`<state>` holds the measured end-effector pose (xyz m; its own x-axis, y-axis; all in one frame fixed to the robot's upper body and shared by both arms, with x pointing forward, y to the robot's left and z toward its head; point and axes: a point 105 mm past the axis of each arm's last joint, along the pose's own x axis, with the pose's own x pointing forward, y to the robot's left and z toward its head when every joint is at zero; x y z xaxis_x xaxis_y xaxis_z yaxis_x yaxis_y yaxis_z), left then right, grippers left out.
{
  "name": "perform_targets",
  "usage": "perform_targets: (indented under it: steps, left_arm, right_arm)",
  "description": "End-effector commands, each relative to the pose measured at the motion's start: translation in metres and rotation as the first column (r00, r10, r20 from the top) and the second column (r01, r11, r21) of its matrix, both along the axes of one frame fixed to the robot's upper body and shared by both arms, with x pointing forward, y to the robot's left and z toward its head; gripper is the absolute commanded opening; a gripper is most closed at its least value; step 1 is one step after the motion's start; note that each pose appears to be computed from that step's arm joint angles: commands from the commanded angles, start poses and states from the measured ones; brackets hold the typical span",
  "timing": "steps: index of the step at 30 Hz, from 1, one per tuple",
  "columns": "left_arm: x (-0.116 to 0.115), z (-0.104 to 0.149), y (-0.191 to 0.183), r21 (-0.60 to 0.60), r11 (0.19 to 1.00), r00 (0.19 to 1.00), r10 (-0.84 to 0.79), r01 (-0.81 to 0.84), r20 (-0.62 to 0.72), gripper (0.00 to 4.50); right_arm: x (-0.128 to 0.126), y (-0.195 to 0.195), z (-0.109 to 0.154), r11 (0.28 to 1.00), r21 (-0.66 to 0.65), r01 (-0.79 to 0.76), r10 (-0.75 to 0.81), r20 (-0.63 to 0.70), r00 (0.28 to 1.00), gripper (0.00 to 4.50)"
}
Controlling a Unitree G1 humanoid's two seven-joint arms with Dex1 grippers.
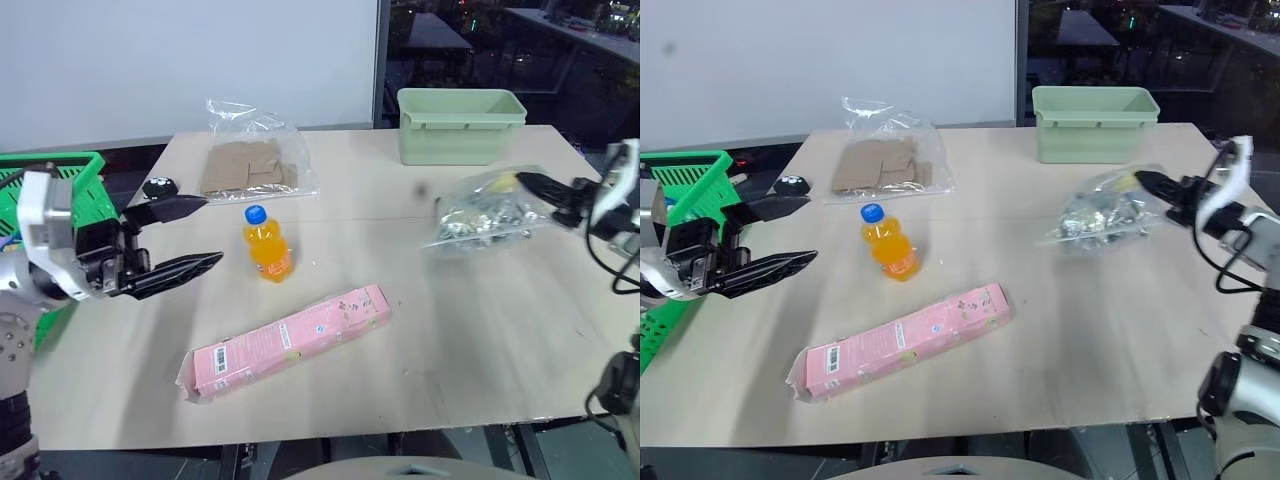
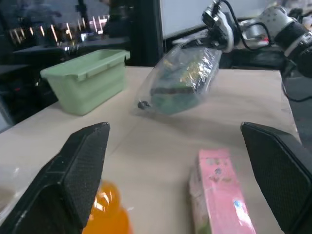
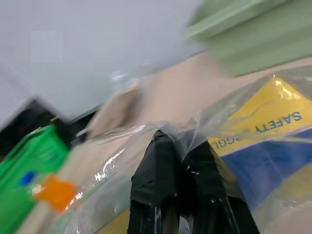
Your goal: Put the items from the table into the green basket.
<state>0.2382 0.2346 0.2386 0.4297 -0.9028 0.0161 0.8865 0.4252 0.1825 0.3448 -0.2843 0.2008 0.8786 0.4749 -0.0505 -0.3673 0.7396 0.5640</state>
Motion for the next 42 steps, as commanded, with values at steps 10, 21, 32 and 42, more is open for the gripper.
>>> perform_targets:
  steps: [10,21,32,42]
  left_arm:
    - [0.012,0.009,-0.013,-0.009,0.998,0.997,-0.069,0.069,0.026,4.5]
    - [0.014,0.006,-0.013,0.005,0.998,0.998,-0.058,0.058,0.014,4.5]
    - [0.012,-0.01,-0.013,0.058,0.998,0.999,-0.032,0.033,-0.024,4.5]
    - [-0.02,-0.068,-0.01,0.315,0.949,0.982,0.053,0.007,-0.179,4.5]
  right_arm:
    - [-0.032,-0.08,0.034,0.925,-0.241,0.294,-0.241,0.225,0.944,1.81]
    - [-0.053,-0.135,0.044,0.628,-0.735,0.256,-0.172,0.189,0.967,4.48]
    - [-0.028,-0.051,0.075,0.756,-0.641,0.134,0.189,0.409,0.893,4.48]
    - [-0.115,0.07,-0.019,0.567,-0.521,-0.638,0.765,0.047,0.642,4.48]
